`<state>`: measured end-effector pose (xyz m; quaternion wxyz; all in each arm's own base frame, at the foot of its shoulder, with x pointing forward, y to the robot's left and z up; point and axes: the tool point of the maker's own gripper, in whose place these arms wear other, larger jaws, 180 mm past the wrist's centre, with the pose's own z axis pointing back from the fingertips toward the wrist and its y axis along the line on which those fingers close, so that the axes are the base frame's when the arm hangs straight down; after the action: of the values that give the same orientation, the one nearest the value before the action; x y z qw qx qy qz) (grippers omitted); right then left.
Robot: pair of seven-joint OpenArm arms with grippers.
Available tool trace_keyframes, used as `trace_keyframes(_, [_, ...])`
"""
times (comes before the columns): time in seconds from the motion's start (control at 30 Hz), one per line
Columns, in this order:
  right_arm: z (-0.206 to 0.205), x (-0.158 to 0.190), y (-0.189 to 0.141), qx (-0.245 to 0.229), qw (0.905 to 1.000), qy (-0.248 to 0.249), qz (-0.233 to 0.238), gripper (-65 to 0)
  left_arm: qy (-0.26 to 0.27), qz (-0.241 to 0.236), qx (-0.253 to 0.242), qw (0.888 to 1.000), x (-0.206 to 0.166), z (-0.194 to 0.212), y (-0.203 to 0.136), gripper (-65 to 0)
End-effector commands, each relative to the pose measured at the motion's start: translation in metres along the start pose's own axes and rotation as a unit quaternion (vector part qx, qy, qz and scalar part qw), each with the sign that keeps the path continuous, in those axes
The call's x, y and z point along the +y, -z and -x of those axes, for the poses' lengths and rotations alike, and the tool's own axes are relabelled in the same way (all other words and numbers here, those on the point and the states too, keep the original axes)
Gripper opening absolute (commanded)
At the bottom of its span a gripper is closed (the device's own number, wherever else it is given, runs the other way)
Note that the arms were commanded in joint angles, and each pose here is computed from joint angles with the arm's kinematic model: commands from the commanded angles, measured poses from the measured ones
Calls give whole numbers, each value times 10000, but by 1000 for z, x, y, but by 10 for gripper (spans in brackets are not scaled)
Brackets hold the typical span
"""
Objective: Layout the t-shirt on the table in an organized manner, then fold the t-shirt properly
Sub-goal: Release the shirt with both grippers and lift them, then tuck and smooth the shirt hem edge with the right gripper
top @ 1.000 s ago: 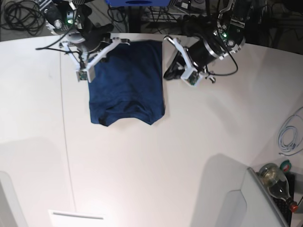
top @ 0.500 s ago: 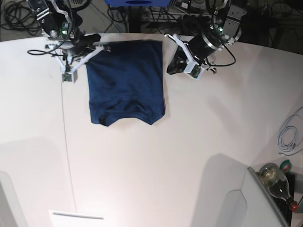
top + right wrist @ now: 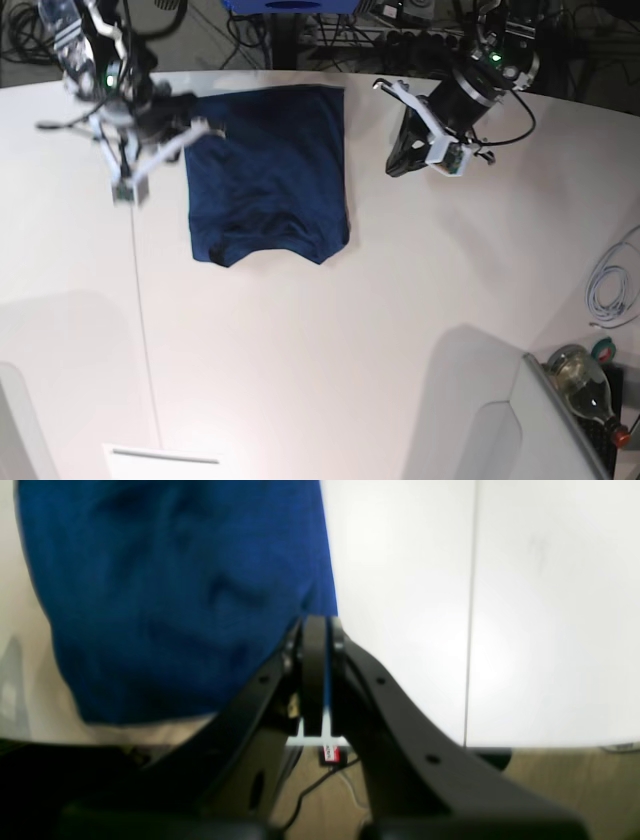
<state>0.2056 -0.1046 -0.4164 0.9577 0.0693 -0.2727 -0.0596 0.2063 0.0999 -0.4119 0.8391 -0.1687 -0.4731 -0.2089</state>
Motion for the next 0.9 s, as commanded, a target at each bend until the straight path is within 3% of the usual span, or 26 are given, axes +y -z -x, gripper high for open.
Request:
trace_keyframes(0.0, [-28,8,3,-367,9989,-211,-187,-636,-10,72,-302,9995,-6,-16,-3,-650])
trace_keyframes(0.13, [-69,22,28,-538,9928,-904,-564,-636,-220,264,-417,9985,-34,-21,4,-650])
trace_keyframes(0.33, [-91,16,54,-478,9939,-900,-427,-636,-640,608,-209,9959,-73,2,20,-650])
trace_keyframes(0.53, [-96,30,56,-491,9939,-818,-552,-636,-771,272,227,9964,-62,36,28,-650])
trace_keyframes(0.67, [-84,44,55,-324,9943,-749,-692,-636,-785,216,267,9963,-60,40,28,-650])
trace_keyframes(0.87, [-96,31,80,-208,9966,-657,-458,-636,-782,187,267,9964,-57,40,29,-650])
